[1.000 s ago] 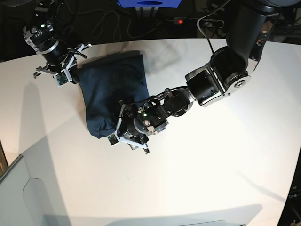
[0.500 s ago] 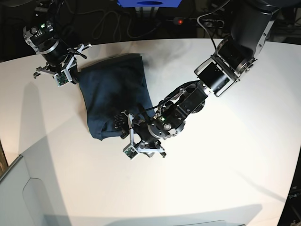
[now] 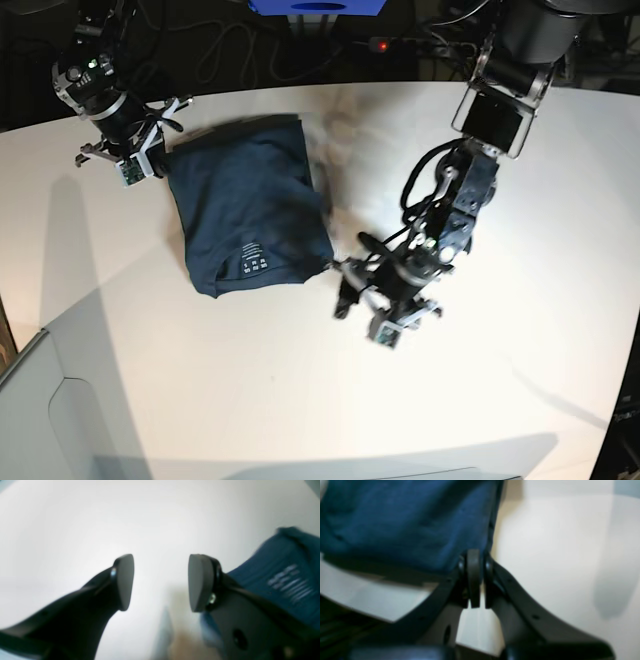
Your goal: Fold the T-shirt properly
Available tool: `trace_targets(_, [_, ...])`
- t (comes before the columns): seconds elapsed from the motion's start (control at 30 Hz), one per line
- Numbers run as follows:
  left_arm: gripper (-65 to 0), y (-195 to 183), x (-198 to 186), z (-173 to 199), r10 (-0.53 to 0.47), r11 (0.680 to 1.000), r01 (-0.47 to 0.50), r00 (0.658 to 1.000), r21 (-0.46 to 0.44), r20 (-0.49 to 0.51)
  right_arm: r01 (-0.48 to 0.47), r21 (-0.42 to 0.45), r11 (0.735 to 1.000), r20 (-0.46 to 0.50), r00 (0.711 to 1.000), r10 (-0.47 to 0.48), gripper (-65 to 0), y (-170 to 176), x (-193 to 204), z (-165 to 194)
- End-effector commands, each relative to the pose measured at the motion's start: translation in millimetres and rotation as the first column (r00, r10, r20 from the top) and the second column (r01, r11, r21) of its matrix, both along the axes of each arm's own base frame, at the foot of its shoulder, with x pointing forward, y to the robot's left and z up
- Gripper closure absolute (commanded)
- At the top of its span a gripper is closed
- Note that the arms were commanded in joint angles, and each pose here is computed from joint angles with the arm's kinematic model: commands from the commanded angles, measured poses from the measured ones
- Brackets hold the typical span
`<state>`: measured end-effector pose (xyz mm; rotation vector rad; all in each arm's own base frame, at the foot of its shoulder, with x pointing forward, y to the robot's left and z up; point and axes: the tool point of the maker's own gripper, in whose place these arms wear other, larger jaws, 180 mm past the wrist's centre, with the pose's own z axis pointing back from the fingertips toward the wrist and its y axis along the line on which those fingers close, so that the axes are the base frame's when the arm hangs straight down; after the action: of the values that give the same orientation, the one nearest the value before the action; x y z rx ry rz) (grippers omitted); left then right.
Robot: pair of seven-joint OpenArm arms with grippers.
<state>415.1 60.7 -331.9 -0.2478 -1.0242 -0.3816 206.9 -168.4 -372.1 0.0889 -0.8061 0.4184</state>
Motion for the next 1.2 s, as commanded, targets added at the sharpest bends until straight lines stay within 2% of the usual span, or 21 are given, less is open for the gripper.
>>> trace_targets(0.0, [-33.2,16,7,23,0.039,0.999,-0.037,0.997,-0.024,0.071,-0.016,0.012,1.000,0.039,0.999,0.016,-0.1,2,7,8])
trace_targets(0.13, [-33.2,72,-13,24,0.181,0.983,-0.177,0.981,-0.052,0.076,-0.015,0.008,1.000,0.032,0.999,0.015,-0.1,-3,13,3])
trace_targets(0.3, [-33.2,149,-55,17,0.382,0.924,-0.378,0.922,-0.061,0.058,-0.007,0.024,1.000,0.004,1.000,0.007,-0.1,-5,13,-8])
trace_targets(0.5, [-33.2,200,-97,8,0.500,0.866,-0.500,0.865,-0.022,0.034,0.009,0.057,0.998,-0.034,0.999,-0.007,-0.1,-3,13,-25])
trace_targets(0.77, [-33.2,227,-116,2,0.558,0.830,-0.558,0.829,0.006,0.021,-0.025,0.078,0.997,-0.056,0.998,0.029,-0.1,11,10,-31])
trace_targets(1.17, [-33.0,220,-116,1,0.565,0.823,-0.564,0.825,-0.066,-0.009,-0.025,0.103,0.994,-0.076,0.997,0.033,-0.1,22,0,-37])
